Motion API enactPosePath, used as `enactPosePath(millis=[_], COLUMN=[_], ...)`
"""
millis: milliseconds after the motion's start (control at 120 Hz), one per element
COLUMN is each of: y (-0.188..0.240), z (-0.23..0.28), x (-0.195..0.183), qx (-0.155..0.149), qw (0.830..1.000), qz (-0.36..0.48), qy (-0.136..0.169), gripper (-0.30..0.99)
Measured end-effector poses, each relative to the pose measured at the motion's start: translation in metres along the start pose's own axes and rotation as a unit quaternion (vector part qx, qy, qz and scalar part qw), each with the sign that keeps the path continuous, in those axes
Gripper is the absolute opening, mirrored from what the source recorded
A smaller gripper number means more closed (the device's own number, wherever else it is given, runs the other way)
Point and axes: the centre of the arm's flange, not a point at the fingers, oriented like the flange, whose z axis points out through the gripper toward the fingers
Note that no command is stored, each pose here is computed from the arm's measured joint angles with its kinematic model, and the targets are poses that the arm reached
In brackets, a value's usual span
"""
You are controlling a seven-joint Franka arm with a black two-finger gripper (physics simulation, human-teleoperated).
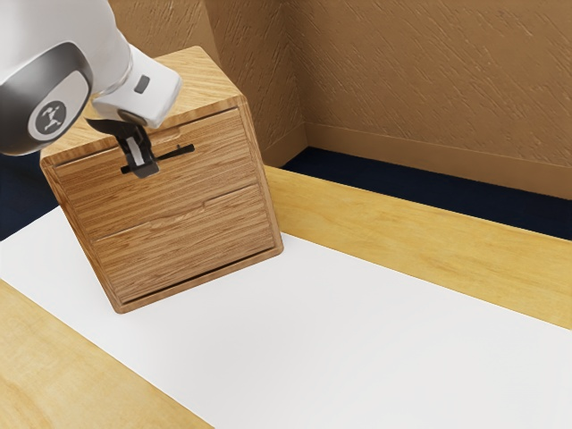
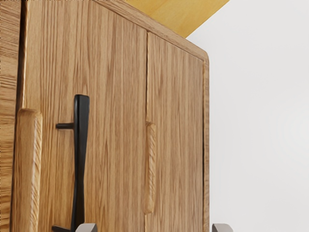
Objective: Pull the drawer handle with one arm to open the drawer
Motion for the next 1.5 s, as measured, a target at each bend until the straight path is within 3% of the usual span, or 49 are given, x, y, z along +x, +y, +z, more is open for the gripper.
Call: enactPosePath(millis=[1500], y=[-0.054], z=[0.089], x=[-0.005], qx=[-0.014], qw=[1.0], qz=[-0.008], qy=[0.008], gripper=[0.26])
